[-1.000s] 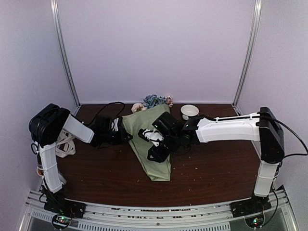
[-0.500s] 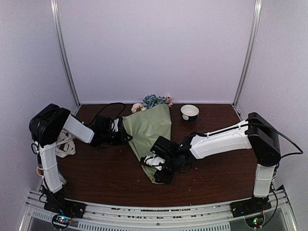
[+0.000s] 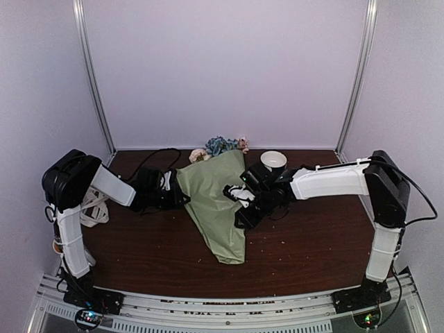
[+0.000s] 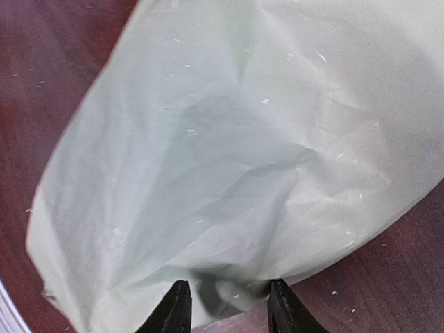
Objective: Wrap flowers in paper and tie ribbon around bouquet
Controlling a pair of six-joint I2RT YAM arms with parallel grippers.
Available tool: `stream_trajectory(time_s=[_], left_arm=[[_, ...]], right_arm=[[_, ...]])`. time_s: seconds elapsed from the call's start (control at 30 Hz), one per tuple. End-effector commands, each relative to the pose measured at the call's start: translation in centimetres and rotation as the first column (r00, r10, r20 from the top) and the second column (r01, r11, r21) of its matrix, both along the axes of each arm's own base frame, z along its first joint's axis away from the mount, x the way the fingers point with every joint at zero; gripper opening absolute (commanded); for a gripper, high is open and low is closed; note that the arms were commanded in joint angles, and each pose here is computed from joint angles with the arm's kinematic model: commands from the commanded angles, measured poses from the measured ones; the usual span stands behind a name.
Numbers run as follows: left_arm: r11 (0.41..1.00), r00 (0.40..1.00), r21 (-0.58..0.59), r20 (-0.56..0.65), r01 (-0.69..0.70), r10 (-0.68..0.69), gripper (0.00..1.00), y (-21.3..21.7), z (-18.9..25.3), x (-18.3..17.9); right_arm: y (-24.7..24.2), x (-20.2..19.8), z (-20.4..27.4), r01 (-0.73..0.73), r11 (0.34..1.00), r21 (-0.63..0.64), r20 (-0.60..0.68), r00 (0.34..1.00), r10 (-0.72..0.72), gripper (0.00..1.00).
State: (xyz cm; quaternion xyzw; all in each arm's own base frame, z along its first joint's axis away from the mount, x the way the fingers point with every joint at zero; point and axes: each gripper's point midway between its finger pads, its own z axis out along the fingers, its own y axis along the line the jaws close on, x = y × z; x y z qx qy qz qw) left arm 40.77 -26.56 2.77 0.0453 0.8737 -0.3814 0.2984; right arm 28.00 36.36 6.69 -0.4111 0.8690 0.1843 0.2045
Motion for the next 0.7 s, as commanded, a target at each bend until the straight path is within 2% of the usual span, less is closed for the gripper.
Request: stream_trajectory(time_s=[0.0, 0.13, 0.23, 0.3, 0.43, 0.53, 0.63, 0.67], left_arm=[[0.999, 1.000, 0.038, -0.004, -0.014, 0.014, 0.00, 0.7, -0.8, 0.4], [0.999, 1.000, 0.052, -0.004, -0.011, 0.011, 0.00, 0.8, -0.9, 0.6], [0.998, 1.000, 0.057, -0.003, -0.003, 0.004, 0.00, 0.7, -0.8, 0.5], [0.998, 1.000, 0.061, -0.006, -0.003, 0.003, 0.00, 0.8, -0.9, 0.5], [0.998, 1.000, 0.068, -0.008, -0.005, 0.006, 0.00, 0.9, -1.0, 0.4], [0.998, 1.000, 0.066, -0.005, -0.006, 0.006, 0.00, 0.9, -0.9, 0.4], [0.998, 1.000, 0.066, -0.005, -0.006, 0.006, 0.00, 0.9, -0.9, 0.3], [0.998, 1.000, 0.066, -0.007, -0.006, 0.007, 0.00, 1.0, -0.9, 0.3]], right_arm=[[-1.1, 1.4, -3.6, 0.083, 0.987, -0.139, 0.019, 0.996, -0.082, 0.37], [-1.8, -1.3, -4.6, 0.018, 0.987, -0.160, -0.011, 1.000, -0.020, 0.37], [-1.6, -1.2, -1.4, 0.040, 0.999, -0.035, -0.011, 0.999, -0.041, 0.41], [-1.8, 0.3, 1.1, 0.113, 0.990, 0.082, -0.011, 0.994, -0.113, 0.46], [-4.3, 5.6, 3.6, 0.402, 0.877, 0.265, -0.146, 0.915, -0.375, 0.52], [-3.9, 7.5, 2.4, 0.496, 0.812, 0.309, -0.291, 0.862, -0.416, 0.54], [-3.5, 9.0, 1.0, 0.544, 0.781, 0.307, -0.350, 0.827, -0.439, 0.58], [-3.2, 9.3, 0.6, 0.553, 0.771, 0.316, -0.368, 0.820, -0.437, 0.67]])
